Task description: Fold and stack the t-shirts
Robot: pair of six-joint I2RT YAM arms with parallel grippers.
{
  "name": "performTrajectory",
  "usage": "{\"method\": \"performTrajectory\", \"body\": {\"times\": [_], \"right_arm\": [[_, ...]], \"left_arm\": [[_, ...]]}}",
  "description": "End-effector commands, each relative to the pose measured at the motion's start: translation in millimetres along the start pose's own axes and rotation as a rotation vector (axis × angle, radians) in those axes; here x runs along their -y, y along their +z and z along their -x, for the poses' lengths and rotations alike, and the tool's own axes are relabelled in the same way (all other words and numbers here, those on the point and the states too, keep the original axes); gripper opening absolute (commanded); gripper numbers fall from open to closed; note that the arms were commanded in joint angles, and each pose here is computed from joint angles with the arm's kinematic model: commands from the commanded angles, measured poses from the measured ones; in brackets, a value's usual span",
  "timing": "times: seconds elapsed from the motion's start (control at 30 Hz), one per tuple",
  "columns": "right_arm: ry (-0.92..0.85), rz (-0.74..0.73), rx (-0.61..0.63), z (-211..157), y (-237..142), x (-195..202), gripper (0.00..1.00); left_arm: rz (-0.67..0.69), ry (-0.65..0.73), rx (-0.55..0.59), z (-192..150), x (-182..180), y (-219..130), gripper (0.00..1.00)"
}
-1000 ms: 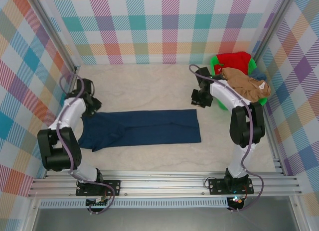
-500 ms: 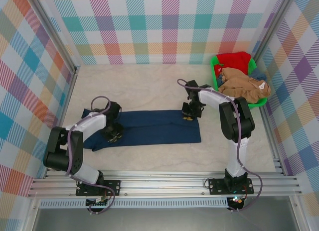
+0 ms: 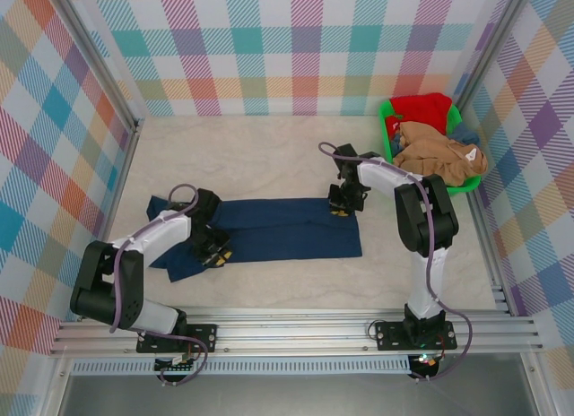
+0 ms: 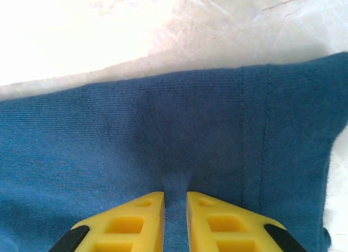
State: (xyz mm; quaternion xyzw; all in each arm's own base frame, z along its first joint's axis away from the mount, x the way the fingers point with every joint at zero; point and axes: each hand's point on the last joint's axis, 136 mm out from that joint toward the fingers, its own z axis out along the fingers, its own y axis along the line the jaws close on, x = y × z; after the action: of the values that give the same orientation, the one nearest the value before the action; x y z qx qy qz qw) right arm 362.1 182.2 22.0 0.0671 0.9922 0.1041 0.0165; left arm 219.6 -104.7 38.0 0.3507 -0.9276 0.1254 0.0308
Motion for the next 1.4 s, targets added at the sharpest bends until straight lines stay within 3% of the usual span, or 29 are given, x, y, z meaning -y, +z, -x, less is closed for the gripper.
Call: {"method": "performTrajectory", "body": {"times": [0.0, 0.13, 0.27, 0.37, 0.47, 0.63, 0.73, 0.93, 1.1, 1.37], "right_arm": [[-0.023, 0.015, 0.023, -1, -18, -3, 0.18], [-0.026, 0.035, 0.025, -6, -21, -4, 0.20], [-0.026, 0.068, 0.022, -15, -23, -5, 0.20], [-0.019, 0.088, 0.016, -20, -22, -6, 0.21], [-0.016, 0.099, 0.012, -23, -21, -6, 0.21], [-0.016, 0.102, 0.019, -22, -24, -7, 0.21], [-0.017, 0.101, 0.021, -21, -26, -7, 0.21], [-0.010, 0.103, 0.022, -22, -26, -7, 0.21], [-0.008, 0.100, 0.026, -22, -27, -6, 0.21], [-0.005, 0.093, 0.020, -23, -26, -5, 0.20]], "left_arm": [[0.003, -0.046, 0.068, 9, -6, -28, 0.30], [0.173, -0.173, 0.239, 24, -61, -54, 0.46], [0.137, -0.448, 0.290, 28, -114, -49, 0.46], [0.124, -0.561, 0.344, 42, -136, -50, 0.46], [0.069, -0.589, 0.363, 62, -133, -43, 0.48], [0.144, -0.606, 0.275, 58, -139, -18, 0.44], [0.175, -0.601, 0.310, 59, -149, -14, 0.42], [0.119, -0.573, 0.322, 75, -139, 2, 0.17], [0.088, -0.545, 0.374, 83, -132, -17, 0.04], [0.033, -0.541, 0.404, 96, -109, -57, 0.04]]}}
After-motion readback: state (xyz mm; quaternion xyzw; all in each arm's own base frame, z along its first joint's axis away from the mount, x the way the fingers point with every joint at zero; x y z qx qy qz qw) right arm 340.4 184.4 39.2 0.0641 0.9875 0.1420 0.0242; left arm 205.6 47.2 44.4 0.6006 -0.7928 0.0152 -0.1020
